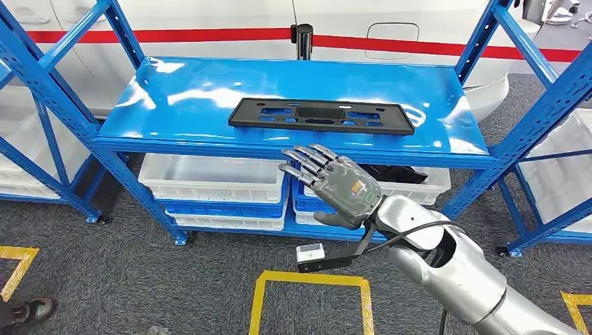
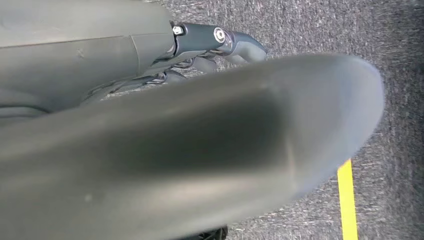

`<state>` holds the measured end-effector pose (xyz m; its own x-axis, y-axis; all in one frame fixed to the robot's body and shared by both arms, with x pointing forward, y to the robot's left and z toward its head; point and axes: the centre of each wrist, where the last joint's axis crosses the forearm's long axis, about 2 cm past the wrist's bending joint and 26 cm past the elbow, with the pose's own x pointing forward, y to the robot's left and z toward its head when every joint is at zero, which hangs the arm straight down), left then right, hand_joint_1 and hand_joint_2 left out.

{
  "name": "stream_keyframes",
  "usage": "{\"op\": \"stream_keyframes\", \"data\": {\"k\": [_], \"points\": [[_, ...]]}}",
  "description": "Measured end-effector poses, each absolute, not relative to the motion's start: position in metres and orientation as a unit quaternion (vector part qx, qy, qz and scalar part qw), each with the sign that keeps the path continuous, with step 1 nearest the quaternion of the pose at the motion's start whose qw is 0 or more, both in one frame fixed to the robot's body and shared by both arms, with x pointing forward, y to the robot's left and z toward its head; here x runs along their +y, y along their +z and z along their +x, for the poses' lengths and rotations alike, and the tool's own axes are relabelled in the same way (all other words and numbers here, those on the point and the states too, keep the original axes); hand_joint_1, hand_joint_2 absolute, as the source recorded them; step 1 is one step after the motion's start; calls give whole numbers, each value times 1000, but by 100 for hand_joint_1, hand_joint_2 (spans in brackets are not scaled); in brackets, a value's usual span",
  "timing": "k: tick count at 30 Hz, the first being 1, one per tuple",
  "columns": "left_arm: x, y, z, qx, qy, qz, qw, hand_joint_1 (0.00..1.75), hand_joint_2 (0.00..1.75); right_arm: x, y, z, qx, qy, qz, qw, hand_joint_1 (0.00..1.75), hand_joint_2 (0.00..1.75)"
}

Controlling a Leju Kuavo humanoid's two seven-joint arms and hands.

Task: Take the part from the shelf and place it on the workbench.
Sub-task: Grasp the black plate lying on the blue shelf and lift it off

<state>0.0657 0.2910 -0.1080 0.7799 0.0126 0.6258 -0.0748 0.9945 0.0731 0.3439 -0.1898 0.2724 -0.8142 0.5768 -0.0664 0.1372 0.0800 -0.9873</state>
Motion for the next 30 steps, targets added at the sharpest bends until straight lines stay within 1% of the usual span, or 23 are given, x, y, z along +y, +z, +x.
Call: {"op": "stream_keyframes", "data": {"k": [4,8,18,30], "points": [[291,-108,66,-326,22,51,944,0,0,-184,272,345,-708,637,-249,174,0,175],[290,-108,66,-317,19,53,947,0,0,-183,270,349,-689,647,-271,184,0,175],[288,-107,71,-308,16,62,949,0,0,-196,258,371,-644,655,-326,224,0,175],[288,-105,80,-313,13,66,947,0,0,-203,266,379,-638,644,-353,232,0,175]]}}
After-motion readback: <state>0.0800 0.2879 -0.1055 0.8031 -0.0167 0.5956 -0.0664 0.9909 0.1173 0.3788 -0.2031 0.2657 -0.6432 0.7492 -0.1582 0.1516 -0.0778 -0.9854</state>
